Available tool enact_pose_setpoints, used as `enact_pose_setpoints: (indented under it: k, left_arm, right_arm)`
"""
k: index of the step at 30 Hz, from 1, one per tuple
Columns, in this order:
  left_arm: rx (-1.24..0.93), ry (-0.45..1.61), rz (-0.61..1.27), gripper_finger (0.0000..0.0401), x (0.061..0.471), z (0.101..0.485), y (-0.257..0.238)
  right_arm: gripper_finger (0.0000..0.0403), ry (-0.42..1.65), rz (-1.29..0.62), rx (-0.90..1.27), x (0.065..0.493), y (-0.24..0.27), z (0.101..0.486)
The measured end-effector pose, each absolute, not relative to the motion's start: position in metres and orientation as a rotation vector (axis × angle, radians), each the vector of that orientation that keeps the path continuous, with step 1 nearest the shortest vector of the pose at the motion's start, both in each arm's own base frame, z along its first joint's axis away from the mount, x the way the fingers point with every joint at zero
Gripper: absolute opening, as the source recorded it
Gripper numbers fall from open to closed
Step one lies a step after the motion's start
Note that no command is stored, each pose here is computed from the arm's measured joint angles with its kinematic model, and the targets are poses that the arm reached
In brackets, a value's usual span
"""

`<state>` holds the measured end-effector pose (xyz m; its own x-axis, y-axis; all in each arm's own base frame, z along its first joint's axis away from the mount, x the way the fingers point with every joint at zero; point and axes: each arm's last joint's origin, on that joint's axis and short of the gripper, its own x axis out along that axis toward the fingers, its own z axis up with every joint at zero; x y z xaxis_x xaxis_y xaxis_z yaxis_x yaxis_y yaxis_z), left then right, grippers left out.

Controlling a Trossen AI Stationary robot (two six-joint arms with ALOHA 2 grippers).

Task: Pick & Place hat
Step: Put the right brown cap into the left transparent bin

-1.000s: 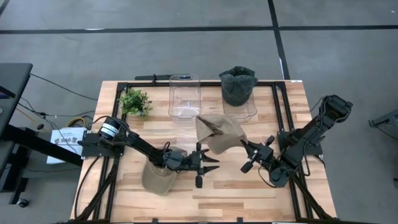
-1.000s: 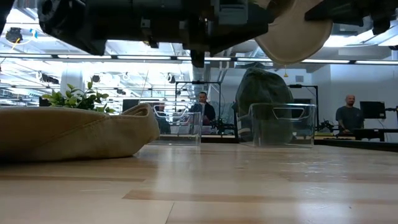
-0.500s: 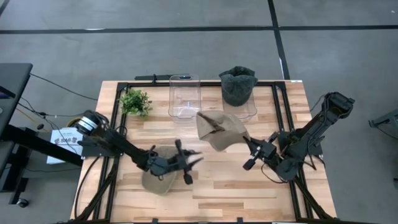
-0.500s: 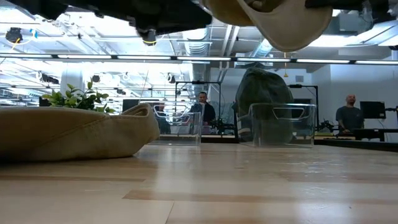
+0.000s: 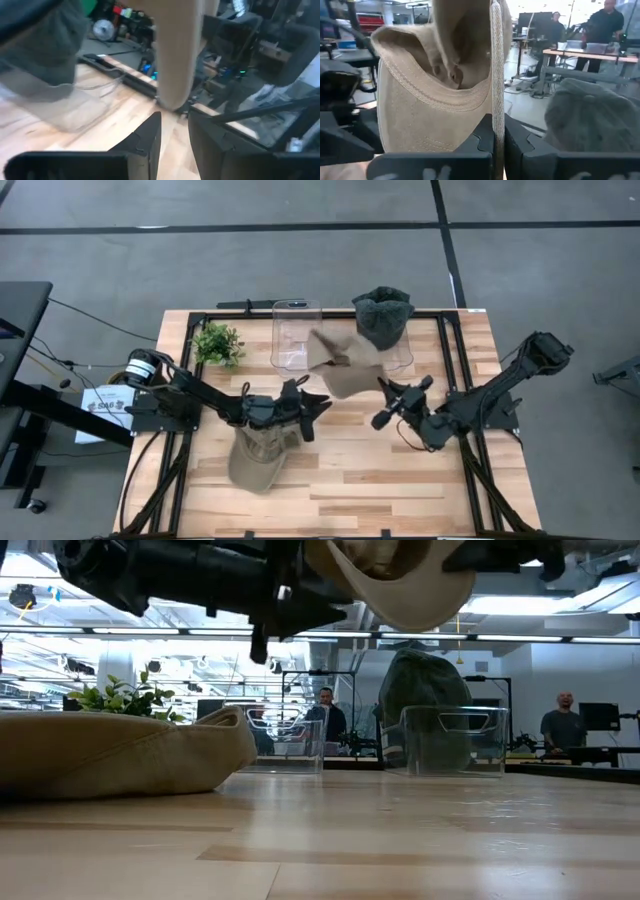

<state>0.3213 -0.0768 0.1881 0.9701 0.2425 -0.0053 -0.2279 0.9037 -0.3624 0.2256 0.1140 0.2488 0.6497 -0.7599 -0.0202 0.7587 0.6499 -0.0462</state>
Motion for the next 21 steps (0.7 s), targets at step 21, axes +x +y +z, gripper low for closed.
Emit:
enact_pose_setpoints:
  k: [21]
  left_arm:
    - [-0.331,-0.072,0.242,0.0095,0.328,0.193,-0.079]
  right_arm:
    - [0.0003,0.08,-0.896,-0.16,0.275,0.178,0.212]
